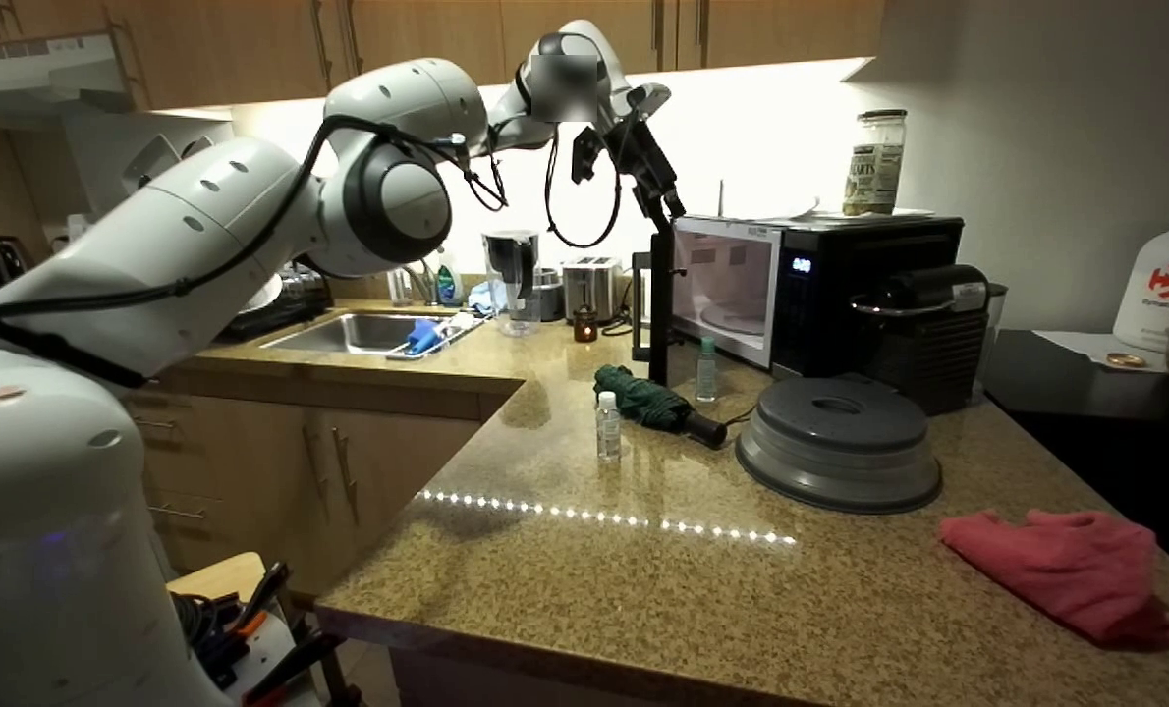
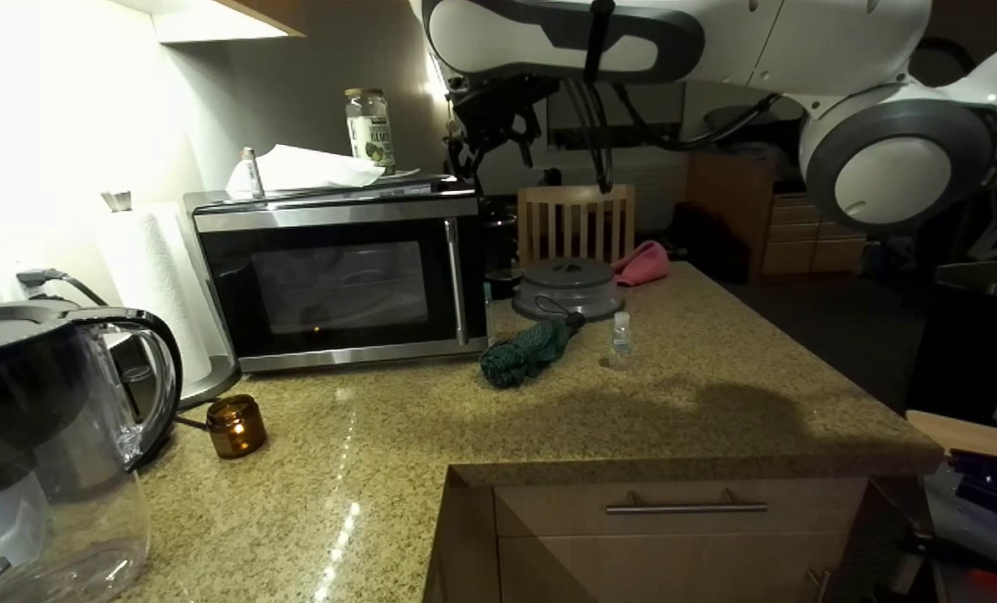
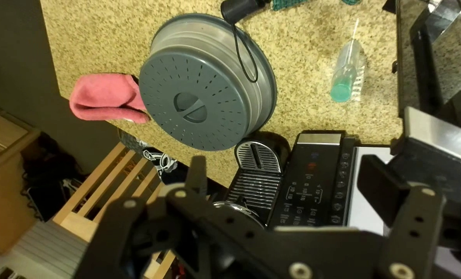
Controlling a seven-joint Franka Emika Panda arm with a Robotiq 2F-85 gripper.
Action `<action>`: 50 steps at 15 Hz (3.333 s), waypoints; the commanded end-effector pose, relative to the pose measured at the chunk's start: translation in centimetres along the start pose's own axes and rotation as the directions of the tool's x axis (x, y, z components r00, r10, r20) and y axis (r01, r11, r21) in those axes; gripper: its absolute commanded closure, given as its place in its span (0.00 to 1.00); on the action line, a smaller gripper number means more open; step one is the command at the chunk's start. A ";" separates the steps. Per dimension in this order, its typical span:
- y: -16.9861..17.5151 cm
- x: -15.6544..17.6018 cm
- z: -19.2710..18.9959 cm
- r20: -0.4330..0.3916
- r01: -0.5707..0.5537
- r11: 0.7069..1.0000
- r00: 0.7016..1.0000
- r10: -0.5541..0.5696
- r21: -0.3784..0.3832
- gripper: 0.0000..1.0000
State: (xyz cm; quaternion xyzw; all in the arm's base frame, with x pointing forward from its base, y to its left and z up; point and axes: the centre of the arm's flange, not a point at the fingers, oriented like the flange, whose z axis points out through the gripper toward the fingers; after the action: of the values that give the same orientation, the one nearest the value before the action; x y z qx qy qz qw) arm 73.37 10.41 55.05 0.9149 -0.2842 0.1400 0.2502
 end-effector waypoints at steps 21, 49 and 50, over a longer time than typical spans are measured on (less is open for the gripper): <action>-0.2 -1.9 -6.7 -0.267 0.104 0.937 0.964 -0.012 0.334 0.00; 2.2 6.3 0.8 -0.128 -0.086 0.945 0.983 0.133 0.315 0.00; 2.2 6.3 0.8 -0.128 -0.086 0.945 0.983 0.133 0.315 0.00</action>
State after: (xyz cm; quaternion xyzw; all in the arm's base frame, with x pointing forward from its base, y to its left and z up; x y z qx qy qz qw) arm 77.18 5.61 57.74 0.9125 -0.2901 0.2635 0.1168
